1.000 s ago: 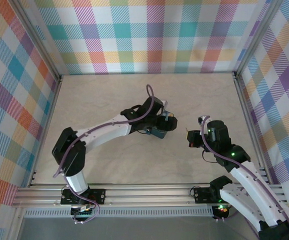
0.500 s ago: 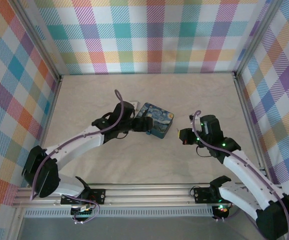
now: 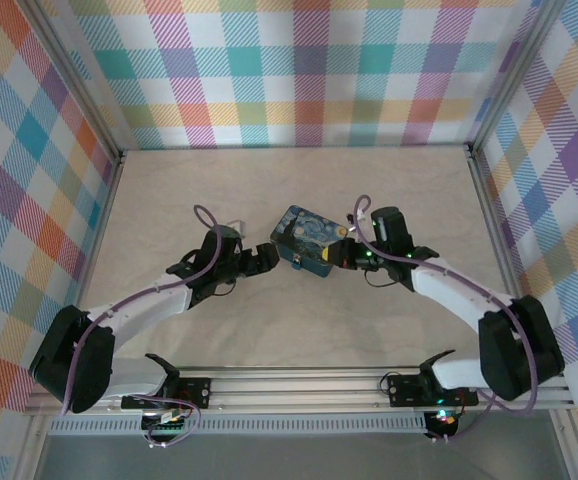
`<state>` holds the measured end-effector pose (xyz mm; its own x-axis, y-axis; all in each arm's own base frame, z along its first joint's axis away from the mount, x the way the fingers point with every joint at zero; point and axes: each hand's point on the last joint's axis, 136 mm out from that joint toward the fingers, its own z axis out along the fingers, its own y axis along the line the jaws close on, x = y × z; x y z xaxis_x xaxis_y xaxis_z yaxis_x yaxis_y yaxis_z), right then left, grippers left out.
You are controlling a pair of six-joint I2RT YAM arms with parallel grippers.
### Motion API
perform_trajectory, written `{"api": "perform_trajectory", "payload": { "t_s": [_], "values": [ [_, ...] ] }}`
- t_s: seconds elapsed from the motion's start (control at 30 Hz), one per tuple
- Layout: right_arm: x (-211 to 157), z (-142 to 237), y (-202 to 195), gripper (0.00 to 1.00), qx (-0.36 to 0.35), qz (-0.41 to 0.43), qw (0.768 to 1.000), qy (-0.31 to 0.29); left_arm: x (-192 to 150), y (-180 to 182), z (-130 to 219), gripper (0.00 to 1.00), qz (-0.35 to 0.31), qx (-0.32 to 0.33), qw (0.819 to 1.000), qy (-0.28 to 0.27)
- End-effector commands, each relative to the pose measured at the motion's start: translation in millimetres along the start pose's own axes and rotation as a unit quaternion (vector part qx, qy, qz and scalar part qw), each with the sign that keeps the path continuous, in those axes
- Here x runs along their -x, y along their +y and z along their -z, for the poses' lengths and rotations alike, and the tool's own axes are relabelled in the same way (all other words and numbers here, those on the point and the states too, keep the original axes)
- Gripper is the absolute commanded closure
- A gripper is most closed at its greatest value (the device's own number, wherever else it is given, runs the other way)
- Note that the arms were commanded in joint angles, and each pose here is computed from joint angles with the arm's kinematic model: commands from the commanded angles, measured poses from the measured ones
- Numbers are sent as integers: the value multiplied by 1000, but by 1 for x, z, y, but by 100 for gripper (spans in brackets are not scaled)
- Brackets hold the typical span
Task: Unlock the padlock with the key
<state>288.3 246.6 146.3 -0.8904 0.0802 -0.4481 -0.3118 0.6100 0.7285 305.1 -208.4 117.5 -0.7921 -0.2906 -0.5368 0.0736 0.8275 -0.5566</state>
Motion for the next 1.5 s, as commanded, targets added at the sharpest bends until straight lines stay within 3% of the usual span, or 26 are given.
{"api": "perform_trajectory", "payload": {
  "t_s": [0.0, 0.33, 0.63, 1.0, 1.33, 1.47],
  "values": [
    [20, -8, 23, 97, 46, 14, 999, -9, 8, -8, 2, 5, 3, -30, 999, -25],
    [31, -40, 6, 98, 40, 4, 999, 11, -9, -7, -18, 6, -5, -54, 999, -7],
    [16, -58, -19, 98, 22, -28, 999, 35, -17, -12, -31, 6, -25, -58, 998, 6],
    [-5, -60, -42, 98, -14, -42, 997, 57, -26, -41, -50, 8, -146, -81, 986, 1],
    [-13, -58, -49, 98, -26, -44, 997, 62, -32, -55, -72, 11, -171, -125, 977, 11],
    [-14, -57, -50, 98, -29, -44, 997, 62, -37, -58, -85, 19, -172, -137, 975, 21]
  ]
}}
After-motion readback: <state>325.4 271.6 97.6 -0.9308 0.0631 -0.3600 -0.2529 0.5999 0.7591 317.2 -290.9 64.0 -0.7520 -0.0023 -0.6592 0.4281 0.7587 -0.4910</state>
